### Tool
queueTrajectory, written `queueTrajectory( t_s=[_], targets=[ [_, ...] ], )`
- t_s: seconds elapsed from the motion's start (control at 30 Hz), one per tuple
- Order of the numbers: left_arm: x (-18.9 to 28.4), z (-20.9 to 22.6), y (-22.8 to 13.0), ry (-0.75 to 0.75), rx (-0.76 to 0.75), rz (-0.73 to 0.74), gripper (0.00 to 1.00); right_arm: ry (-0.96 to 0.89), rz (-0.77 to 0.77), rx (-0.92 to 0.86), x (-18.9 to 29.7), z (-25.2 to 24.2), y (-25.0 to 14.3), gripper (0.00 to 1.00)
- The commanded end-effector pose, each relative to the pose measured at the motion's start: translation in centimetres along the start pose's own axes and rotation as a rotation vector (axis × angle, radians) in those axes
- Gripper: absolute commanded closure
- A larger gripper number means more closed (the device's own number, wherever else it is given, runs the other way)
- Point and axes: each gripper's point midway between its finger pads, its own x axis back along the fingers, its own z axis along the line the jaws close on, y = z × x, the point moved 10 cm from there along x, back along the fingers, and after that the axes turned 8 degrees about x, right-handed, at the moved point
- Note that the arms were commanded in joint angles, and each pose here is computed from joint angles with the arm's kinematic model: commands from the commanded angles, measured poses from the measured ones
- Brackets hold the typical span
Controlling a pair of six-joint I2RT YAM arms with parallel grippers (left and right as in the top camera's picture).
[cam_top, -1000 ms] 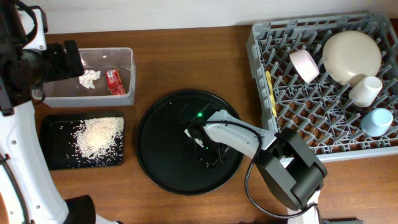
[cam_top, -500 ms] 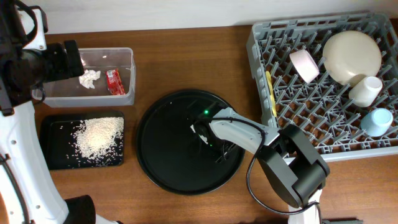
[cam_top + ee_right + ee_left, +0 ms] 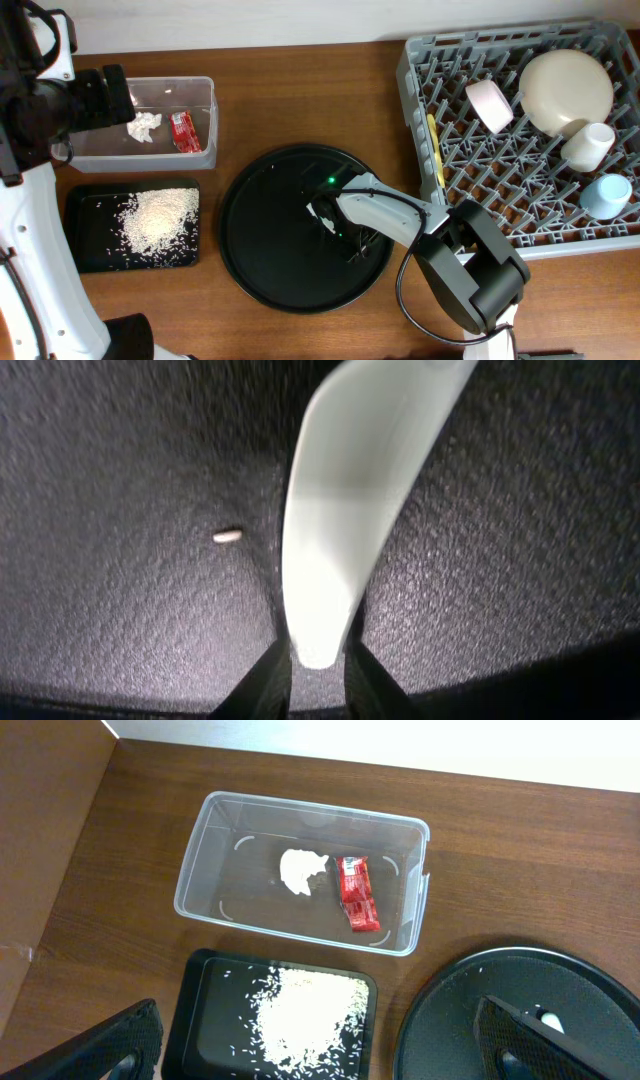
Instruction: Sort waste into correct bins and load items into the dishwasher rack
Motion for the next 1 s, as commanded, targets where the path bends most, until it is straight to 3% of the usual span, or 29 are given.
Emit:
queueTrajectory(
  t_s=[0.0,0.17,0.2,0.23,0.3,0.53,0.7,0.97],
  targets=[
    [0.5,0.2,0.1,-0.001,0.012,-0.016,0.01,-0.006,-0.002,-0.026,0.4,-0.1,0.1,0.78],
    [0.5,0.2,0.1,-0.001,0.012,-0.016,0.01,-0.005,-0.010,-0.028,0.6,-0.1,0.3,0.81],
    [0.5,0.2,0.1,-0.001,0.012,-0.016,0.00,0.002,-0.010,-0.027,0.6,-0.1,0.3,0.69],
    [0.5,0.2,0.1,-0.001,0.012,-0.016,0.01,0.002,-0.011,-0.027,0.6,-0.1,0.3,0.50],
    [0.5,0.2,0.1,-0.001,0.012,-0.016,0.01,0.003,-0.027,-0.017,0.5,-0.1,0.5,0.46],
    [0.5,0.2,0.1,-0.001,0.012,-0.016,0.01,0.030,-0.094,0.020,0.6,0.0,1.4,0.62],
    [0.5,0.2,0.1,-0.001,0.012,-0.016,0.00,0.028,-0.101,0.018,0.6,-0.1,1.5,0.78],
    [0.5,0.2,0.1,-0.001,0.012,-0.016,0.01,-0.029,-0.088,-0.018,0.7,-0.5,1.4,0.81]
  ],
)
